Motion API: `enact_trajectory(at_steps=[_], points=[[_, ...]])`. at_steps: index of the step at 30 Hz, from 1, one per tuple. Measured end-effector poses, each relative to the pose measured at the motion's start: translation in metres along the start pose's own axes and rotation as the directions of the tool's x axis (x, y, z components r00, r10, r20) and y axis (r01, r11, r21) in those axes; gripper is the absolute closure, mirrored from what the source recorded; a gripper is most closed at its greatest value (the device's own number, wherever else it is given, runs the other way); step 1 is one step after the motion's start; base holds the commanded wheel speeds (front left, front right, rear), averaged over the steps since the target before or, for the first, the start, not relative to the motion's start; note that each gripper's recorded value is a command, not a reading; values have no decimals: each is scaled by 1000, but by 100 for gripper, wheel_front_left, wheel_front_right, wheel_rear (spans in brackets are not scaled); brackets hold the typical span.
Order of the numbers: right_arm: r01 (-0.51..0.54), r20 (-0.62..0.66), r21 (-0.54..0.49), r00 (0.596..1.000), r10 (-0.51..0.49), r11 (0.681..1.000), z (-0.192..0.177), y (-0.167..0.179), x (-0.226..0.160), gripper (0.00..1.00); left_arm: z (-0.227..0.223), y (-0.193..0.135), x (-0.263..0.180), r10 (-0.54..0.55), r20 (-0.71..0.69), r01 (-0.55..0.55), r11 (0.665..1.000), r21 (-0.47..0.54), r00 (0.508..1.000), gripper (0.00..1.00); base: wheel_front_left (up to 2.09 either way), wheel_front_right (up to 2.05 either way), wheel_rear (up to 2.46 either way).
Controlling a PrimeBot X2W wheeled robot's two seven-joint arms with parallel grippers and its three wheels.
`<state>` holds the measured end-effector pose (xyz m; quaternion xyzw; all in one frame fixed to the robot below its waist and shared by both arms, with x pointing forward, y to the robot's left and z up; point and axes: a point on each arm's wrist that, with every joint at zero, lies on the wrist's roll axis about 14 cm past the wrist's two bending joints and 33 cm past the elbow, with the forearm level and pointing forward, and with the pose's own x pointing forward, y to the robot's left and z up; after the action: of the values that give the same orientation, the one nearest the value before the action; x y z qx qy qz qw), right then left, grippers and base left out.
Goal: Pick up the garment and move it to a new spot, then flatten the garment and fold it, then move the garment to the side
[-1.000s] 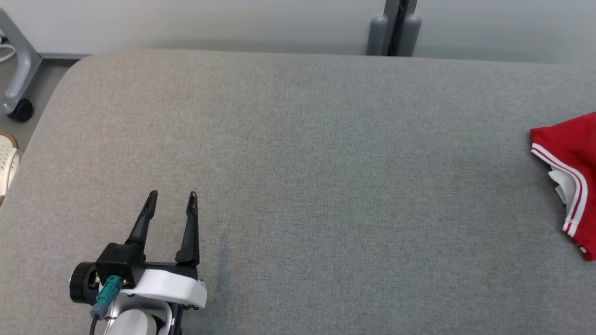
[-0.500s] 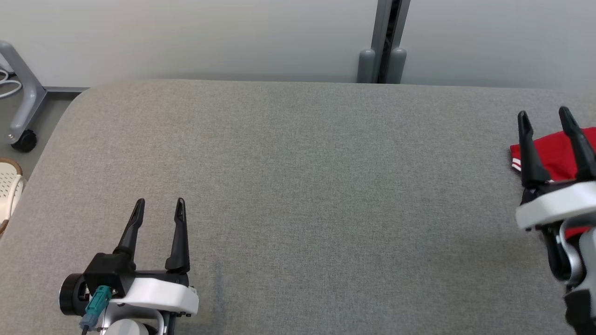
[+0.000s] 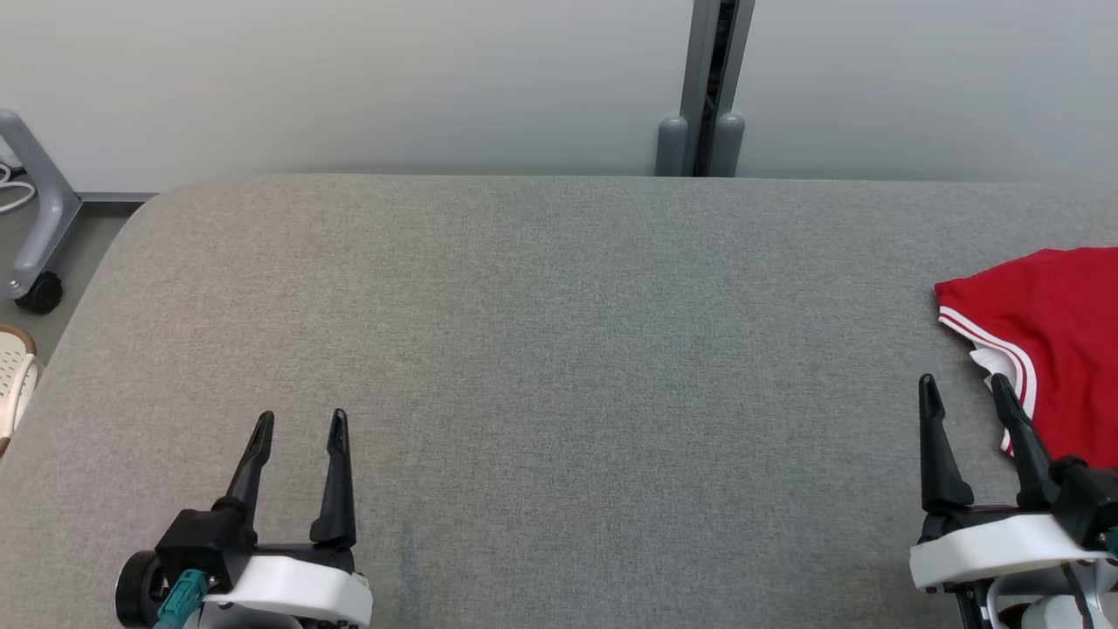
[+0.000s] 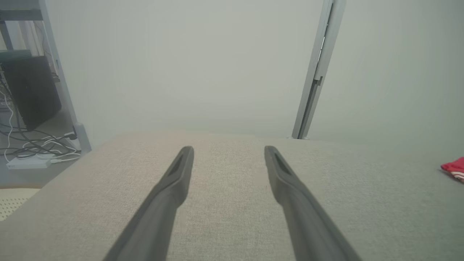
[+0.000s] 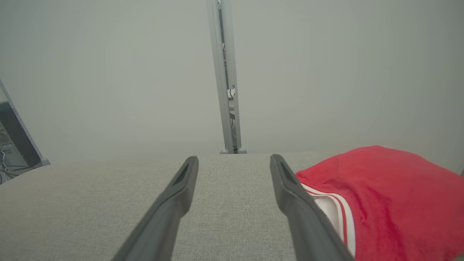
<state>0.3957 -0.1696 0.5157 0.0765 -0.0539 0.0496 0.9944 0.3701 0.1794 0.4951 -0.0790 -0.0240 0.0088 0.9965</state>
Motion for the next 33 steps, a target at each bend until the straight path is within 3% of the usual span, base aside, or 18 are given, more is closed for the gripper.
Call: enact_trajectory(at_steps=[33], points=[[-44,-25,-5,999,44,999,-9,19,-9,0,20,3,-6,24,62,-25,1000,16,998,0,0,0,0]])
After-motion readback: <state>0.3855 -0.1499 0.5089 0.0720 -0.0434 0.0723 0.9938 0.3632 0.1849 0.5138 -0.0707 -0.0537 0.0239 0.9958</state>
